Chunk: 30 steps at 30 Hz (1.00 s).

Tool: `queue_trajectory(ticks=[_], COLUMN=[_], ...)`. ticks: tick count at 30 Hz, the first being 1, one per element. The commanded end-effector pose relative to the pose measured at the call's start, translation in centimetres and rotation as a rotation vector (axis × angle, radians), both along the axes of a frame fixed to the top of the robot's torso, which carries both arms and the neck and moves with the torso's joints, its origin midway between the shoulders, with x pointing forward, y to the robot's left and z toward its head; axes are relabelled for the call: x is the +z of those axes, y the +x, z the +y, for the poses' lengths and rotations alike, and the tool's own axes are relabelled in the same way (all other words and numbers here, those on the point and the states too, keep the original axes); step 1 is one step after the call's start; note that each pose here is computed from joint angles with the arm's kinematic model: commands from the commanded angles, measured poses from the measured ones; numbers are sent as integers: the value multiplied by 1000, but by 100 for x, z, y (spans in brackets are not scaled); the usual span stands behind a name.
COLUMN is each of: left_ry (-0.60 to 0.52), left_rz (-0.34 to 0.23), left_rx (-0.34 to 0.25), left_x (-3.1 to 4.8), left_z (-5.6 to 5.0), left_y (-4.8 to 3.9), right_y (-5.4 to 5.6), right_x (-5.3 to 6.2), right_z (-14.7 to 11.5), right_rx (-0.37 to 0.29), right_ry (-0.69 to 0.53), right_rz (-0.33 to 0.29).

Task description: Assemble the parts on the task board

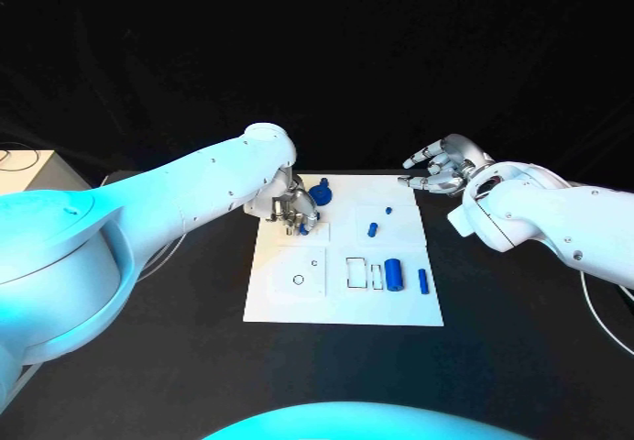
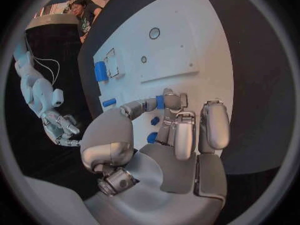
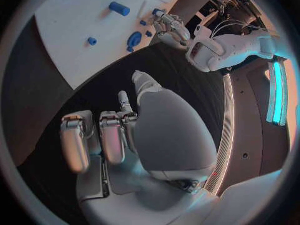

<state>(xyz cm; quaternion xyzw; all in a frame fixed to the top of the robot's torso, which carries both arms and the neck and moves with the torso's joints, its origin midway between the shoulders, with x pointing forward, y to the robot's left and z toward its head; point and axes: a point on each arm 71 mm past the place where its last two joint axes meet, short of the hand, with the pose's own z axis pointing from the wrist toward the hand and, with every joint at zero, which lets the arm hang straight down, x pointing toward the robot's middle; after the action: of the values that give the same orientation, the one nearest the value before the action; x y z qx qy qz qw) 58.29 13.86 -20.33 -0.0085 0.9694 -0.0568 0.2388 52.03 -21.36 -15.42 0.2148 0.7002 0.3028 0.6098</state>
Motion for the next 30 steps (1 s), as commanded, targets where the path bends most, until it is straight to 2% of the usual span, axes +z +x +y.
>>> queue_trajectory(ticks=[1, 15, 30], left_ry=[-6, -13, 0], left_rz=[15, -11, -45], left_rx=[-12, 3, 8], left_x=[-74, -84, -72], left_z=[-54, -76, -1], left_y=[-34, -27, -22], right_y=[-5, -6, -6], right_x=[2, 2, 3], right_z=[18, 21, 8], right_rx=[17, 18, 16], right_ry=[-10, -9, -9], right_rz=[-4, -5, -7])
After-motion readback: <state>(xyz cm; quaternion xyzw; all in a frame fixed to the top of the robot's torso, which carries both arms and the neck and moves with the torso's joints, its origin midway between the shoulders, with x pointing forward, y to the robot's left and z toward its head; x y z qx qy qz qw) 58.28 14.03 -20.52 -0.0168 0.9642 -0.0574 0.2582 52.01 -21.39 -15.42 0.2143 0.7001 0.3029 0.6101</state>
